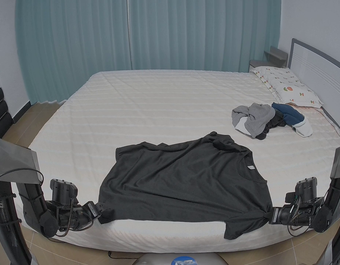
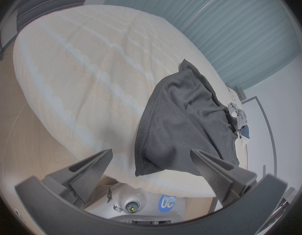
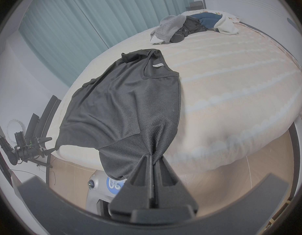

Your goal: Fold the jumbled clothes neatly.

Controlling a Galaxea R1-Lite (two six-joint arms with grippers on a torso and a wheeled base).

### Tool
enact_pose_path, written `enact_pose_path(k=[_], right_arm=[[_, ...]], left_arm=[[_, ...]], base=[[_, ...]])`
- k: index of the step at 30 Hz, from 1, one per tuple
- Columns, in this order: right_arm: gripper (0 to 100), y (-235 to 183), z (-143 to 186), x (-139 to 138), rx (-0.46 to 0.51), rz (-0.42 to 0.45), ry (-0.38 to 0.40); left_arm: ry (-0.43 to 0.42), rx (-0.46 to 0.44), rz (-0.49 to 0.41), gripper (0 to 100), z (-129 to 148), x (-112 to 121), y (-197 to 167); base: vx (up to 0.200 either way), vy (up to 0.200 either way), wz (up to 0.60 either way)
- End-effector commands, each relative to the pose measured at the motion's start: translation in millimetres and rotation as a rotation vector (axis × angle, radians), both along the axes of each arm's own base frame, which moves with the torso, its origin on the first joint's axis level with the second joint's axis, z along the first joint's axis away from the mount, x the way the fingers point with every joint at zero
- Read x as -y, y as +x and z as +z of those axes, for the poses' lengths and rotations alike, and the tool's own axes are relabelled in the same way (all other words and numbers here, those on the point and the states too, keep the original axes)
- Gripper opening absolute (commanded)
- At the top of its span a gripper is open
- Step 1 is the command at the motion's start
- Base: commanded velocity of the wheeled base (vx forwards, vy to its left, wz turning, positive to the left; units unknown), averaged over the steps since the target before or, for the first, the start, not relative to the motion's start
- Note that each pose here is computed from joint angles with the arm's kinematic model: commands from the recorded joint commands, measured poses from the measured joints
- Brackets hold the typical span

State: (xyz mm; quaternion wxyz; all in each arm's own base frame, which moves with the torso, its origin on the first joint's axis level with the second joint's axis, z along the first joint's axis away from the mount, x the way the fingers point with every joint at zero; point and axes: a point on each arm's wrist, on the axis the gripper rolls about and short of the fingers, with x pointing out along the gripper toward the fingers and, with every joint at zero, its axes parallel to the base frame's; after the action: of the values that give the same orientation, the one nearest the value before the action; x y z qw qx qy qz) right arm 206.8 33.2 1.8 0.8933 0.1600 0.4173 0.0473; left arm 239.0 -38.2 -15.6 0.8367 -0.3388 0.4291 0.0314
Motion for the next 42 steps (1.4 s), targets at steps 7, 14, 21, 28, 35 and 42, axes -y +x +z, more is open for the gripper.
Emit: enact_pose_path(k=[7,14,21,28,35,42], right_arm=[[0,1,3,-1,0.016,0.005,0.002],[0,1,0,-2,0.002,0.012,0.0],[0,-1,-1,-2,-0.006,0.013,0.0],[0,-4,1,-5,-0.001,0.028,0.002],[0,-10,0,-5,-0.013,0.061,-0.025],[0,-20,-3,-3,-0.043,0.106,-0.07]], left_arm=[[0.06,0.05,-0.013,100,-17,17,3],[0.073,0.039,-0.043,0,-21,25,0],[0.164,0.009,-0.104,0,-25,22,-12],[0.247,-0.015,-0.17,0,-23,17,-26],[0.386,-0.045,-0.202,0,-22,8,-41],[0.416,-0.073,-0.247,0,-21,7,-52]], base=[[0.0,0.0,0.0],[0.0,0.0,0.0],[0.0,0.0,0.0],[0.0,0.0,0.0],[0.0,0.0,0.0],[0.0,0.0,0.0]])
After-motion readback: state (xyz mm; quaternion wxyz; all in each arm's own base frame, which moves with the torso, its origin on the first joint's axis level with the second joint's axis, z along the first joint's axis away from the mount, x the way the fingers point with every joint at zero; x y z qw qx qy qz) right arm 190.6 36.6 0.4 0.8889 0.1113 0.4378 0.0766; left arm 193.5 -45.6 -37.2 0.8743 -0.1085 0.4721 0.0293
